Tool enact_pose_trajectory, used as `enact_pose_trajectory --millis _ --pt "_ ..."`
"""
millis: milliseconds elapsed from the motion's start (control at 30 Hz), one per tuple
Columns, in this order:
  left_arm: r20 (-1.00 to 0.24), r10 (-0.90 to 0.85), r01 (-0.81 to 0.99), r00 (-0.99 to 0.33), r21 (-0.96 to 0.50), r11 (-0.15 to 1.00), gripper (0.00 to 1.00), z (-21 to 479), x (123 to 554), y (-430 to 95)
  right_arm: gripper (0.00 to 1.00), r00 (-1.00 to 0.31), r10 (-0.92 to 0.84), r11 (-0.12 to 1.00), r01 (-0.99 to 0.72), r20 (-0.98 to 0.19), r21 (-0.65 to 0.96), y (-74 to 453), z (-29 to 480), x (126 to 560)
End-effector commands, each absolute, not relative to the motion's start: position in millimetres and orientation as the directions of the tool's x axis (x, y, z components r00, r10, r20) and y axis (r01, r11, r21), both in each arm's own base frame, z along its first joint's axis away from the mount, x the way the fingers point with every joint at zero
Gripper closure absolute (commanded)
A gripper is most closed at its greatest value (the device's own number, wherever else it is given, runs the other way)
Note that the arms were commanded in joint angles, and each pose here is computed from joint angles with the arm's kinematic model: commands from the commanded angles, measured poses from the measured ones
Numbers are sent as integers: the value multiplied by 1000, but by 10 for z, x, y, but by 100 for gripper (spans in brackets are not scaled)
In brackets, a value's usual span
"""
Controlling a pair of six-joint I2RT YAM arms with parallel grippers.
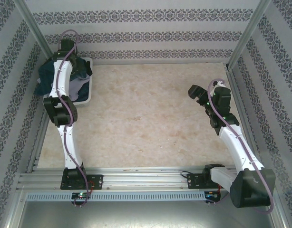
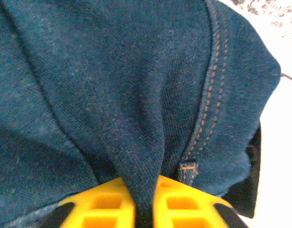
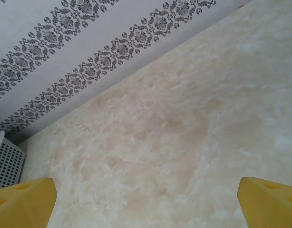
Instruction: Fold and stack the skirts
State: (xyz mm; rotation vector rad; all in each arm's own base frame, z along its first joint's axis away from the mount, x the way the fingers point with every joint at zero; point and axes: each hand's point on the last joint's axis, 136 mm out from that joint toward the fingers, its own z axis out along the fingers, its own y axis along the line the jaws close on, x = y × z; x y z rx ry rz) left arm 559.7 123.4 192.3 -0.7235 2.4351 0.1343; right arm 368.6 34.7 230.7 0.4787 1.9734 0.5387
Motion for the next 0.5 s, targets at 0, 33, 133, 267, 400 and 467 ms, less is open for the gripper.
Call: enact_pose_trajectory --millis 0,33,133,267,400,467 --pt "-633 -402 -497 -662 -31 867 99 2555 5334 1185 2 -433 527 837 113 -732 536 318 2262 3668" --pt "-652 -392 -488 -649 -39 872 100 2709 5285 1150 2 -432 527 836 110 -732 537 323 2275 3680" --pt "-712 -344 -432 -612 -63 900 100 3206 5129 887 2 -430 528 835 103 -732 541 337 2301 3722" --pt "-774 -183 -235 -606 -46 971 100 3713 4928 78 2 -432 527 836 111 -732 537 326 2278 3803" --pt "-769 -60 -49 -637 -37 998 100 3733 4725 -829 2 -436 537 832 135 -722 538 303 2233 3898" --pt "-749 -15 15 -663 -34 999 100 3564 4644 -1292 2 -443 543 827 137 -713 545 315 2218 3937"
